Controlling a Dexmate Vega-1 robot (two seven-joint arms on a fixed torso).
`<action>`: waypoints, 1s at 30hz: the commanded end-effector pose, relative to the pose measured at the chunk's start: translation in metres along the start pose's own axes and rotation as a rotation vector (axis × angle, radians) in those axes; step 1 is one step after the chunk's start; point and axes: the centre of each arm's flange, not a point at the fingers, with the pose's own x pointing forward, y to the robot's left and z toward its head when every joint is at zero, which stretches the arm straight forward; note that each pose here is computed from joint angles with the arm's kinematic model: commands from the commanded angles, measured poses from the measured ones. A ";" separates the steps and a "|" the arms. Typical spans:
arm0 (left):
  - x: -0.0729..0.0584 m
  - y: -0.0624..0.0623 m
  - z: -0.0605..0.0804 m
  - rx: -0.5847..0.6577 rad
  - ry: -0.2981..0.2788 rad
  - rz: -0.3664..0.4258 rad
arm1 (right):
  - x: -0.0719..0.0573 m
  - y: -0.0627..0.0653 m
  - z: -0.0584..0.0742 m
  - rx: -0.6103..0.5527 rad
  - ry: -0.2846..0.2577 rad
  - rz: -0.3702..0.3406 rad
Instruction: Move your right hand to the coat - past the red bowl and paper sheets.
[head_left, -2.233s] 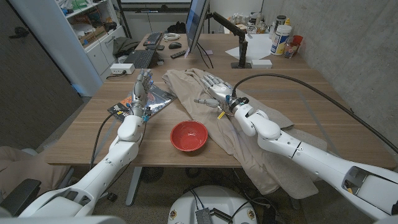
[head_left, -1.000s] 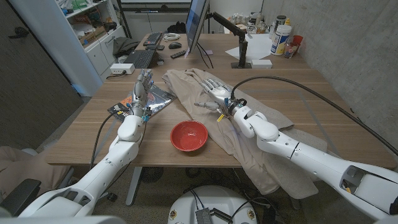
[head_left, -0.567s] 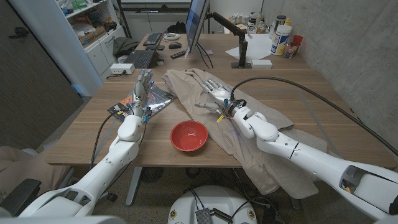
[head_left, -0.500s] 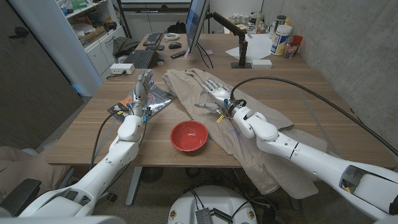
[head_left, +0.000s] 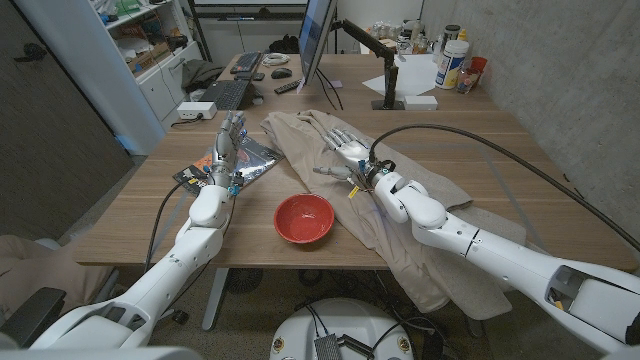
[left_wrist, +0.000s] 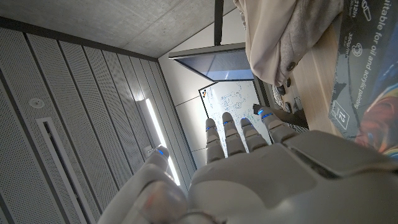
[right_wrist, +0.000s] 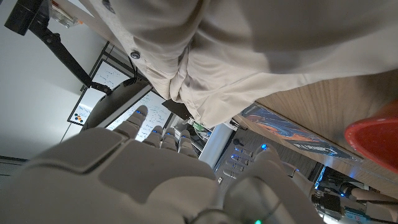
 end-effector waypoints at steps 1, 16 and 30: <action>0.000 0.000 0.000 -0.001 0.001 -0.001 | 0.001 0.003 0.000 0.002 0.002 0.005; 0.000 0.000 0.000 -0.002 -0.001 -0.002 | 0.000 0.006 -0.001 0.007 0.003 0.009; 0.000 0.000 0.000 -0.005 -0.002 -0.003 | 0.001 0.013 0.002 -0.006 -0.002 0.028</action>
